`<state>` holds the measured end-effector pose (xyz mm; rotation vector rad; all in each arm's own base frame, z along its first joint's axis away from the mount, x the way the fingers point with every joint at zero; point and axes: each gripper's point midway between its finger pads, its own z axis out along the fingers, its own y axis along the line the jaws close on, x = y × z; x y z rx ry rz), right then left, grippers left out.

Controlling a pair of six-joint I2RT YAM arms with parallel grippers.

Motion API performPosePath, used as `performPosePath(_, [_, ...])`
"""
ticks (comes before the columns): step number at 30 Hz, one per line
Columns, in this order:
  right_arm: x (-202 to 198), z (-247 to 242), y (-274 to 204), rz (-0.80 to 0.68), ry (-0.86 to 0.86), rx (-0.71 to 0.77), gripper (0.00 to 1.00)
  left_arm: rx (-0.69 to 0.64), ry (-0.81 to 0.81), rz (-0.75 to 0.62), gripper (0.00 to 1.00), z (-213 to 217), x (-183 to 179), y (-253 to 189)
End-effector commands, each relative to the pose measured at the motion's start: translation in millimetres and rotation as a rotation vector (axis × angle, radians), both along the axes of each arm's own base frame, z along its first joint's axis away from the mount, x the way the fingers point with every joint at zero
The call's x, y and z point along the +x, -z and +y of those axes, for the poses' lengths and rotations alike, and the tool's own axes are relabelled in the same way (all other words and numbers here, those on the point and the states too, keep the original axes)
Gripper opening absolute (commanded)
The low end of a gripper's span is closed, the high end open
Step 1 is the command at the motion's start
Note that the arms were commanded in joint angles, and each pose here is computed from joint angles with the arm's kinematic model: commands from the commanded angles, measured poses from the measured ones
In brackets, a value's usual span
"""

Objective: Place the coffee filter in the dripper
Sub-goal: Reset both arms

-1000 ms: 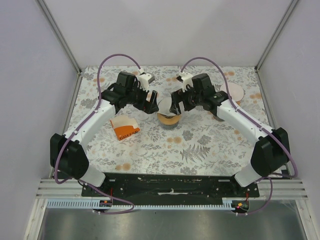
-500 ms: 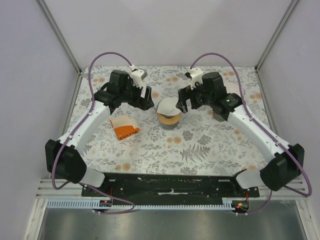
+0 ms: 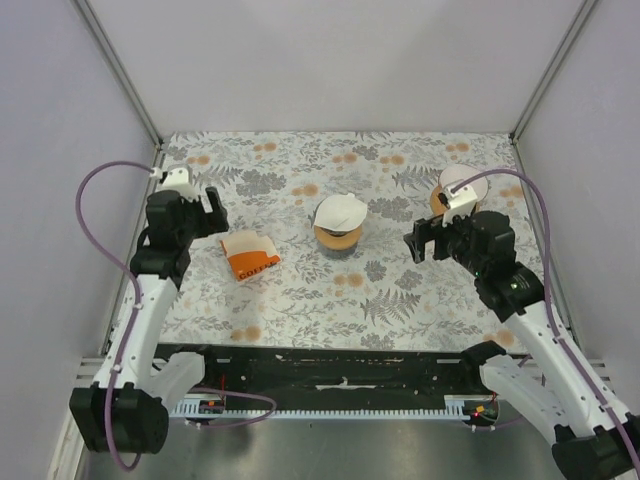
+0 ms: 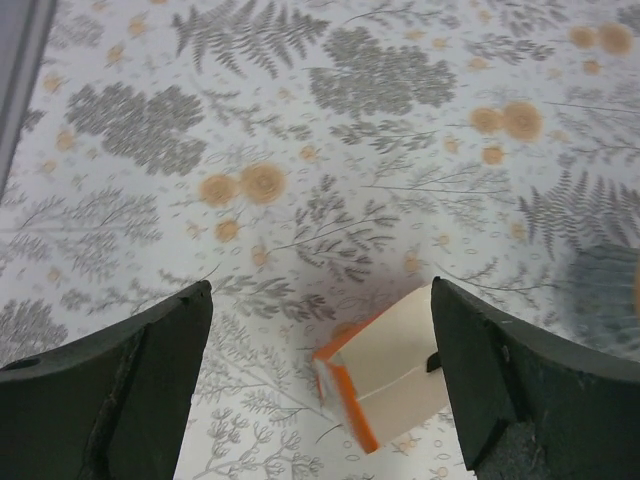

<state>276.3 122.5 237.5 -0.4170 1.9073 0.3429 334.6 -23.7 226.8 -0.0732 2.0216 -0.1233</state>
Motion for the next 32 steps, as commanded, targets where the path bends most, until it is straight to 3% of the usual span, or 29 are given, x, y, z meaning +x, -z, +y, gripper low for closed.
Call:
performPosePath(1, [-4.8, -16.6, -16.3, -0.129, 0.072, 0.024, 0.98, -0.031, -0.163, -0.126, 0.95, 30.1, -7.4, -5.0])
performPosePath(5, [-11.8, -21.3, -24.4, -0.193, 0.134, 0.147, 0.98, -0.042, -0.213, -0.129, 0.95, 44.5, -23.1, 15.3])
performPosePath(8, [-7.7, -39.1, -8.7, -0.185, 0.276, 0.203, 0.98, -0.05, -0.23, -0.133, 0.95, 47.9, -29.9, 27.4])
performPosePath(32, [-17.1, -71.3, 60.4, -0.124, 0.493, 0.255, 0.98, -0.087, -0.218, -0.112, 0.96, 44.1, -47.6, 63.0])
